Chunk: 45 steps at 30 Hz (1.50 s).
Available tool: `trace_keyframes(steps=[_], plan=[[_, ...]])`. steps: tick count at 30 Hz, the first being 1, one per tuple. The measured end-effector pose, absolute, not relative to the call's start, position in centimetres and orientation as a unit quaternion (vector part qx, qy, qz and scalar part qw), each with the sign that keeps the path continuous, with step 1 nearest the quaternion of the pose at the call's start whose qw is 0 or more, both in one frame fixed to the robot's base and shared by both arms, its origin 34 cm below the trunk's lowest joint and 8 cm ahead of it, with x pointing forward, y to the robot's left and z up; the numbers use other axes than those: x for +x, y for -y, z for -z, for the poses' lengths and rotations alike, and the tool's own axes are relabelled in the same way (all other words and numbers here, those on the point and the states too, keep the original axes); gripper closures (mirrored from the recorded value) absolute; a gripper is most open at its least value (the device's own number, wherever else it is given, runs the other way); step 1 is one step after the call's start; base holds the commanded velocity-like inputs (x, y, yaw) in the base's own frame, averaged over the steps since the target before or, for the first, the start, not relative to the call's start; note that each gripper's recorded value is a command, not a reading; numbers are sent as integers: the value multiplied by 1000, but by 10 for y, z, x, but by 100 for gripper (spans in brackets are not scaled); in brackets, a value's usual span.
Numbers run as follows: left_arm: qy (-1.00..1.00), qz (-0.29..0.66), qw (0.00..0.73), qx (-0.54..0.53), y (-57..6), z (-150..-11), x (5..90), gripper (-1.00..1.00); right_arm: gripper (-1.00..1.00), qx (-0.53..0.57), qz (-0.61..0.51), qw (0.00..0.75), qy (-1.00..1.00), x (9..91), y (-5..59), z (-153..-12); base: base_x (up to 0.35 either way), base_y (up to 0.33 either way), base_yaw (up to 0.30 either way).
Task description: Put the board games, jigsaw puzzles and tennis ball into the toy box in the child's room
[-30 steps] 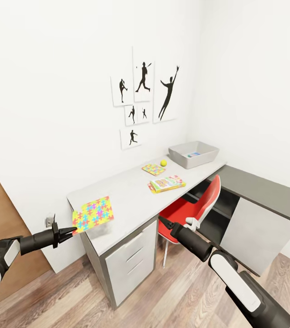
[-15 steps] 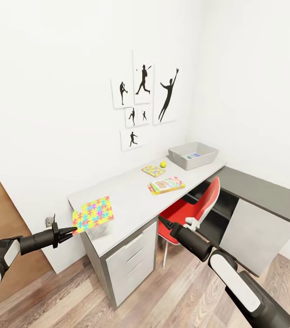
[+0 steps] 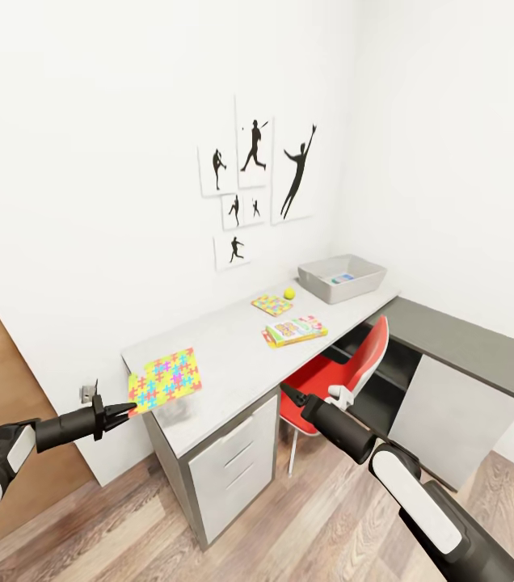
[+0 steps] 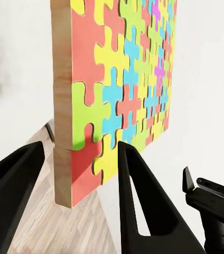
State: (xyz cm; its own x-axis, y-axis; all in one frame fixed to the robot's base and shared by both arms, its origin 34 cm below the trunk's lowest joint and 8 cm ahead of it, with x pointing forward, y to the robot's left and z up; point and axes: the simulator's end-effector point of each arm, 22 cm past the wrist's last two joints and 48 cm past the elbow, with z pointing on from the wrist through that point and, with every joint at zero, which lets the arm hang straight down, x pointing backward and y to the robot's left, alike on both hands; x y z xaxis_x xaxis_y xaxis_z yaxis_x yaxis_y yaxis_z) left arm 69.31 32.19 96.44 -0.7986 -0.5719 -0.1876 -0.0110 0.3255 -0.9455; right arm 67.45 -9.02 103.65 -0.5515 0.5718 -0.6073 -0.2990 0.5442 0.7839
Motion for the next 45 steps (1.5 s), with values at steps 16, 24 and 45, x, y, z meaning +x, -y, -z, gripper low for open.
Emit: trace_keyframes(steps=[16,24,45], plan=[[-772,550,257,-186,-321,-982,688,100,-100,89,-470,467,-744,669,91,-1054,0,0,-2],[-772,551,258,-185,-320,-991,685,100,-100,88,-471,467,-743,665,90,-1062,0,0,-90],[-786,545,240,-167,-309,-999,671,100,-100,93,-484,463,-736,656,75,-1082,0,0,-3]])
